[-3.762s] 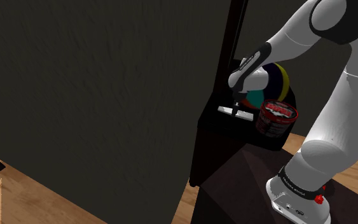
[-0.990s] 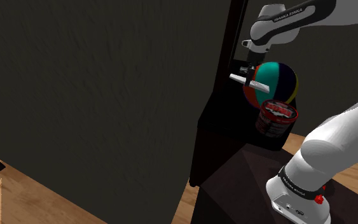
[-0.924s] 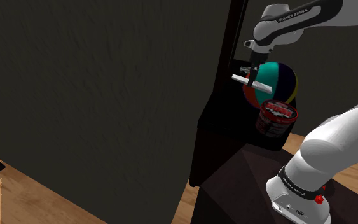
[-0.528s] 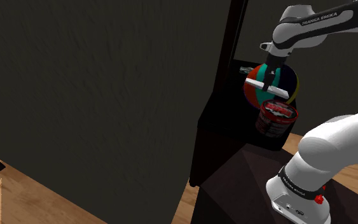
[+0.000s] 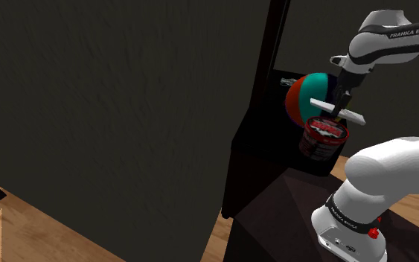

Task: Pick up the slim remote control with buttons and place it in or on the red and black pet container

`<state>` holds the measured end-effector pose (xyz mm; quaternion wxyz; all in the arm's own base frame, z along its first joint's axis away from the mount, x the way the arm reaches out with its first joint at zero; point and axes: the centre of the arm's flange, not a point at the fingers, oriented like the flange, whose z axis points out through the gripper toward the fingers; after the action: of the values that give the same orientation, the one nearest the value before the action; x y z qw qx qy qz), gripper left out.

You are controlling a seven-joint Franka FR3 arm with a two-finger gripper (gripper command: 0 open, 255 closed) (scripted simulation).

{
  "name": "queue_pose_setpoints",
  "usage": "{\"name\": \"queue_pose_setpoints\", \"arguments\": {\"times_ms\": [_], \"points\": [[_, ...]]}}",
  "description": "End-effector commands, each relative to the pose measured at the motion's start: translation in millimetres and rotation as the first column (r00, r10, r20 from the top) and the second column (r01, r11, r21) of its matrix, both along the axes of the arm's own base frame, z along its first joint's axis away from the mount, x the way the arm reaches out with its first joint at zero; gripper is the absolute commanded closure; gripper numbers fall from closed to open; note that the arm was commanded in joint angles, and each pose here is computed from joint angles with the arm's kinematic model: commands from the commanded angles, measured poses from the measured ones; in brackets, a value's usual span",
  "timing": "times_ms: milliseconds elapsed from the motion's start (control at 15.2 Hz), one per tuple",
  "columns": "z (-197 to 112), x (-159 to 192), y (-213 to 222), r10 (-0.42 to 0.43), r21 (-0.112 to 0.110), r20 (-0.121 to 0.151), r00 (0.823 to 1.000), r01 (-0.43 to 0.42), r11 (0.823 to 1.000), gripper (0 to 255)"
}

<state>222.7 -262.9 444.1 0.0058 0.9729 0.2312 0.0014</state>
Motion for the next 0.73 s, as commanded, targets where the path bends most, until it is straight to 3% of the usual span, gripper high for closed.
{"name": "queue_pose_setpoints", "arguments": {"times_ms": [0,660], "points": [[-7.5,-6.2,0.7,0.001,0.0,0.0,1.0,-0.001,1.0,255],[-60.3,-6.2,0.7,0.001,0.0,0.0,1.0,-0.001,1.0,255]]}}
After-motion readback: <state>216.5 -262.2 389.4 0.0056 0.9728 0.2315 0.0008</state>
